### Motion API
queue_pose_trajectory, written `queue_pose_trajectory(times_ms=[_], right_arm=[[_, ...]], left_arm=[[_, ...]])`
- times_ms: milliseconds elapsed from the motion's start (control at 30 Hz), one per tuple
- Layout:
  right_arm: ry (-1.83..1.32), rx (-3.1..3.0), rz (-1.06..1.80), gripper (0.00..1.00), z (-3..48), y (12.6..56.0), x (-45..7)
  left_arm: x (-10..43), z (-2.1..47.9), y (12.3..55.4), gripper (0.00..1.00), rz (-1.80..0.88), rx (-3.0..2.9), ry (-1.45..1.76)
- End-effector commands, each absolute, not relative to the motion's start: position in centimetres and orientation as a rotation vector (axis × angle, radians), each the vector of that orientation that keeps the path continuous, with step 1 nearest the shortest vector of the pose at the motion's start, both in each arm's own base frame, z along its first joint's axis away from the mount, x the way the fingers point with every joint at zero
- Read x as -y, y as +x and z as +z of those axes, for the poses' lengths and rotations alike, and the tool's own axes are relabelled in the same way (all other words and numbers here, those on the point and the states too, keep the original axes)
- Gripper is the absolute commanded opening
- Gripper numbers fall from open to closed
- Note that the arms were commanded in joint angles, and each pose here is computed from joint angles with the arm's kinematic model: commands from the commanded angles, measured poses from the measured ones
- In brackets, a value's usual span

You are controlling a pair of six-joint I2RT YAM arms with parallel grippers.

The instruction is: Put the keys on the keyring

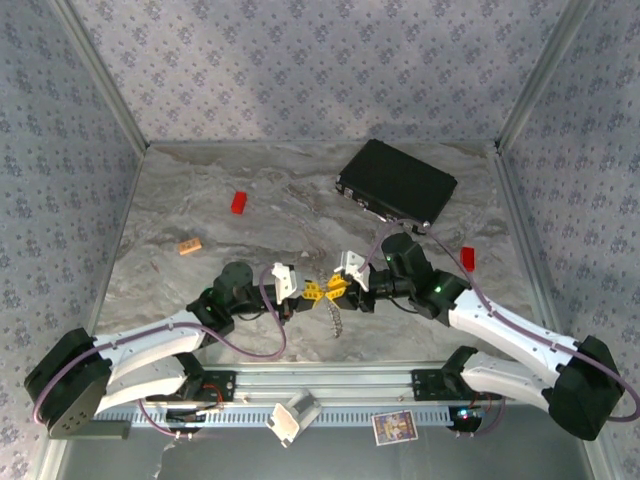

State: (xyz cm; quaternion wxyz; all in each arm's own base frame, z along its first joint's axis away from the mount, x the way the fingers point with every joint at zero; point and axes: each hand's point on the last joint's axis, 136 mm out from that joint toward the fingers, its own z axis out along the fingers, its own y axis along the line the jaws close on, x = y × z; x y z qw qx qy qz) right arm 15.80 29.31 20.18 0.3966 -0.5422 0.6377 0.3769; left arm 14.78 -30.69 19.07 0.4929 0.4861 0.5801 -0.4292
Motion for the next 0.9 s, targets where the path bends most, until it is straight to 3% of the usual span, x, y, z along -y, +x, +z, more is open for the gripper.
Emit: queue_pose_trajectory(times_ms=[0,100,233,400,867], right_arm=[[-1.368,-1.607,0.992,0.21,20.3,15.7,-29.6],[-1.375,-1.601,0.999,0.15,20.4,15.6,-29.7],[-1.392,-1.601,1.002,0.0,20.4,15.5,-29.7],[-1.445,-1.621,0.941,0.0,20.2,15.4,-29.2],[-1.65,-1.682,0.787,0.0,19.0,15.2,-29.7]], left_arm=[[31.0,21.1,14.1,0.0,-1.086,-1.306,1.173],[31.0,21.2,14.1,0.0,-1.089,-1.302,1.173],[31.0,21.2,14.2,0.0,-1.083,-1.31,1.169],[30.5,20.0,15.1,0.23,-0.986,-1.4,1.188],[30.8,18.9,14.9,0.23,-0.951,-1.462,1.307]])
